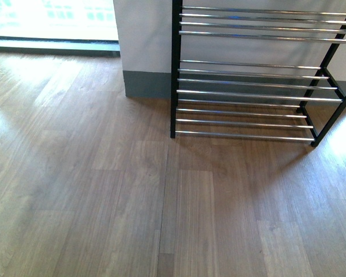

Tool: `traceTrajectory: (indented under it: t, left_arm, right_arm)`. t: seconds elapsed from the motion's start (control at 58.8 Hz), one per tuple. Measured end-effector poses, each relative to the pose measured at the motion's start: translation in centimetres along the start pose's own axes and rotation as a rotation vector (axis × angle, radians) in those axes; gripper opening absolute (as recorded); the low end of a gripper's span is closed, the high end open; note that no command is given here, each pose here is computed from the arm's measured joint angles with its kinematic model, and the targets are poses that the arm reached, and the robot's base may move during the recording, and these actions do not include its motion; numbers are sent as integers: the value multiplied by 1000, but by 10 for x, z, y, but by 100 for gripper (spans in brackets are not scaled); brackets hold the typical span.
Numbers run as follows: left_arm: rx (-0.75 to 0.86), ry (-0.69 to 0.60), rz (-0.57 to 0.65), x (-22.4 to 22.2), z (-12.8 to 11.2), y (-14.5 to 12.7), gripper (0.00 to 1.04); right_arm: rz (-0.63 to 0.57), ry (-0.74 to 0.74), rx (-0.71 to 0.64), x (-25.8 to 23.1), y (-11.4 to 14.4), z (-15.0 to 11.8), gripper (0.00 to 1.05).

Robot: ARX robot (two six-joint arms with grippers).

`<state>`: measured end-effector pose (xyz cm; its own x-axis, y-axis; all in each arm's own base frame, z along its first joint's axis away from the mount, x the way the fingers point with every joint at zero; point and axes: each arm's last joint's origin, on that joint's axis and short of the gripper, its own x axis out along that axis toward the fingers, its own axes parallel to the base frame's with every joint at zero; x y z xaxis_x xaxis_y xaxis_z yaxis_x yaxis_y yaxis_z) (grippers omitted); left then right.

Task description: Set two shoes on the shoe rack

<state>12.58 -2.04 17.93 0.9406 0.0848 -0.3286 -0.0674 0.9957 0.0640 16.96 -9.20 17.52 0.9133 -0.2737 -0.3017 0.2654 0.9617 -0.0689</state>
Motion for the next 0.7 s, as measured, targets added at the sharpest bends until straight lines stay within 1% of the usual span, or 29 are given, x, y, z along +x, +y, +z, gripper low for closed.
traceTrajectory:
  t: [0.697]
  left_arm:
    - [0, 1, 0, 0, 0, 0, 2]
  right_arm:
    - [0, 0, 0, 0, 0, 0, 1]
